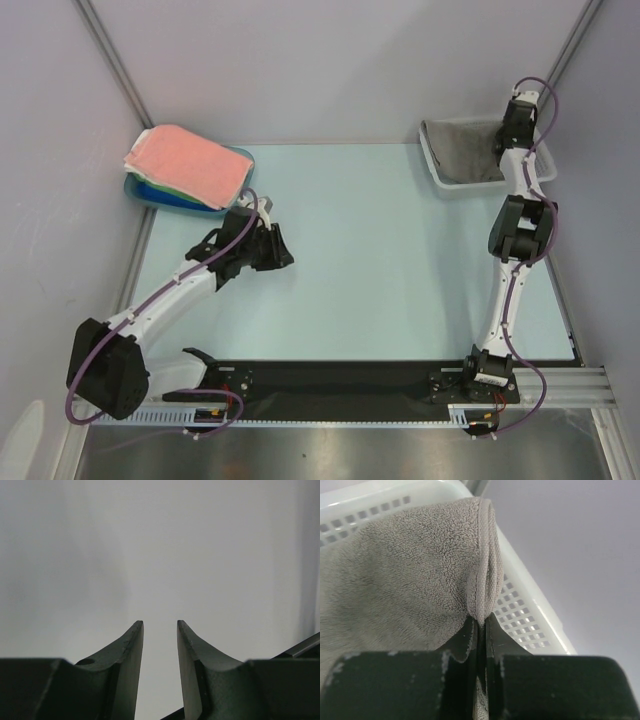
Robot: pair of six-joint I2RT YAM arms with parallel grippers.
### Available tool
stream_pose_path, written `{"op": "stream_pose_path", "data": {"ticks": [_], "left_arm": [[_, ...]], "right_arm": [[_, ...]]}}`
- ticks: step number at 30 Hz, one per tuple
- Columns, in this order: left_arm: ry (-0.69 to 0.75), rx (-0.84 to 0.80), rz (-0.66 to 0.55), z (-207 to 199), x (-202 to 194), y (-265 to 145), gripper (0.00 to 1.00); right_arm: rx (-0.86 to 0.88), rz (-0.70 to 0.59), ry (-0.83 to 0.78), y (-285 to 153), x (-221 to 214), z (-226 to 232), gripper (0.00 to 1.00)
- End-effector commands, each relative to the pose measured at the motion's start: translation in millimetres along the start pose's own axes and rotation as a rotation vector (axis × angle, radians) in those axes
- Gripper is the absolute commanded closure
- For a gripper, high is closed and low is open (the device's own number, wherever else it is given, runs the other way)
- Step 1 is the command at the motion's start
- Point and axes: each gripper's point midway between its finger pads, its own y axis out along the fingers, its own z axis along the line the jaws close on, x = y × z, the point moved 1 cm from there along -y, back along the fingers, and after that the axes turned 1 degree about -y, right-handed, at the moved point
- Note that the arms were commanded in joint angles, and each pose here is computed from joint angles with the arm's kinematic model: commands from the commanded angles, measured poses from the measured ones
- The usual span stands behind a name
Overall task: Fold and stack the towels
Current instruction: Neatly place the folded towel into the bin
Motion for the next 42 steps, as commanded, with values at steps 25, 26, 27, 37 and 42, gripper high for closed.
{"op": "stream_pose_path", "data": {"ticks": [25,26,27,37,42], "left_arm": [[0.021,-0.061,-0.037,-9.3,9.2,-1.1,0.55],[0.019,-0.064,-0.042,-9.9,10.4,-2.5,0.55],[0.021,-0.07,-0.049,-11.4,12.1,-3.8,0.55],[-0.104,0.195,-0.379,3.3,108.5,-28.9,0.48],[-0.264,0.618,-0.632,73.3,172.4,-42.7,0.46]], "right_arm": [[0.029,-0.148,0.251,-46.3,91.8,-27.4,0.0],[0.054,-0.152,0.287,-55.3,98.6,-19.7,0.0],[0.077,-0.154,0.301,-63.9,103.7,-14.4,0.0],[0.476,-0.119,0.26,-229.6,114.7,141.7,0.0],[0.683,-0.011,0.264,-292.2,57.7,201.4,0.0]]}}
